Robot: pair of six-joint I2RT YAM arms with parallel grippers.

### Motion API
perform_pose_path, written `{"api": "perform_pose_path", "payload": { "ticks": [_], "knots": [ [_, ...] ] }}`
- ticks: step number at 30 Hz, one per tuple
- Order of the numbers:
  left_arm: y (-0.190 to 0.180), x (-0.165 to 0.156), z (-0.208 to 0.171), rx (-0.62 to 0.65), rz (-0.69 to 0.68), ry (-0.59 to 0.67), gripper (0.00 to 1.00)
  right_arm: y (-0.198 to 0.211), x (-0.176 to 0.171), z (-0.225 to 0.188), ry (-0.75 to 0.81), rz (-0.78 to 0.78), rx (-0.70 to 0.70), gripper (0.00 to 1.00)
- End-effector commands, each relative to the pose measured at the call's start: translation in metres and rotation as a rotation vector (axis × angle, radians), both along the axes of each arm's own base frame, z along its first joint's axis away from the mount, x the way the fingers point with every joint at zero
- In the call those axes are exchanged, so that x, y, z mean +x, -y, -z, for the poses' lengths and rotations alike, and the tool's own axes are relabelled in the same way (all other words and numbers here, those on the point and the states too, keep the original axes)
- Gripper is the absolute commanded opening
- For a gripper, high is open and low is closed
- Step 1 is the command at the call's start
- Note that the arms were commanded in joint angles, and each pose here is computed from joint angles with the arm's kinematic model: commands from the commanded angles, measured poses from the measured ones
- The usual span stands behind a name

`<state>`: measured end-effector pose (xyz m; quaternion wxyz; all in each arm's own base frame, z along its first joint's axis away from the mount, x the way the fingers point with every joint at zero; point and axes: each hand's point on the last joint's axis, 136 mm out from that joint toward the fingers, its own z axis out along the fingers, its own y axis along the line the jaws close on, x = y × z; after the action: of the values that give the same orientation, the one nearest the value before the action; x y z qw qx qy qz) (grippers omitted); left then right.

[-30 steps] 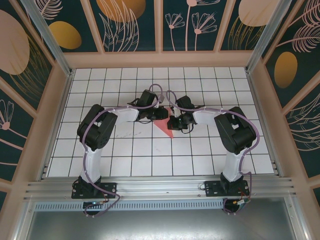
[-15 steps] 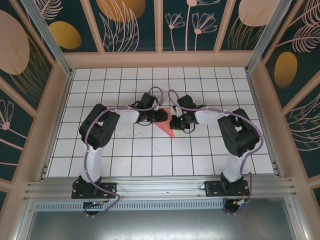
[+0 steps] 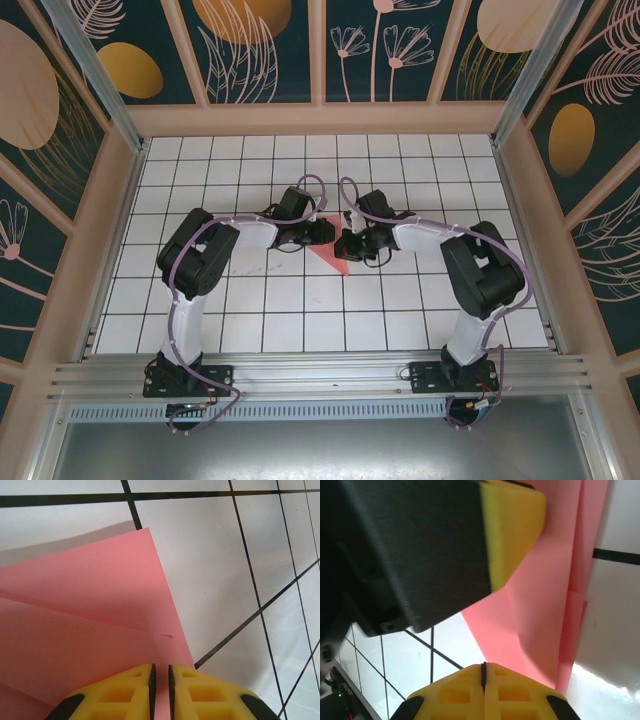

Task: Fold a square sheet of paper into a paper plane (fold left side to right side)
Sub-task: Fourth fold the wing at the center of the table.

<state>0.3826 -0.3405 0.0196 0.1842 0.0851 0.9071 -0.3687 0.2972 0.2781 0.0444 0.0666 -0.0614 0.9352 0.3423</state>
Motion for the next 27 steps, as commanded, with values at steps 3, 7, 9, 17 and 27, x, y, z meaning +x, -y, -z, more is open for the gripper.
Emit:
{"api": "perform_pose_path", "payload": {
  "ticks": [3, 7, 9, 17, 27],
  "knots": [
    [-0.02, -0.019, 0.034, 0.107, -0.028, -0.09, 0.19, 0.0, -0.007, 0.019, -0.059, -0.003, -0.021, 0.0],
    [-0.021, -0.018, 0.035, 0.111, -0.029, -0.089, 0.19, 0.004, -0.012, 0.029, -0.083, -0.01, -0.049, 0.0],
    [-0.021, -0.019, 0.036, 0.116, -0.028, -0.089, 0.19, 0.007, -0.015, 0.034, -0.098, -0.01, -0.064, 0.0],
    [-0.023, -0.017, 0.036, 0.128, -0.031, -0.084, 0.19, 0.018, -0.033, 0.045, -0.147, -0.013, -0.101, 0.0],
    [-0.026, -0.015, 0.039, 0.148, -0.04, -0.081, 0.19, 0.035, -0.063, 0.052, -0.205, -0.009, -0.121, 0.0]
  ]
}}
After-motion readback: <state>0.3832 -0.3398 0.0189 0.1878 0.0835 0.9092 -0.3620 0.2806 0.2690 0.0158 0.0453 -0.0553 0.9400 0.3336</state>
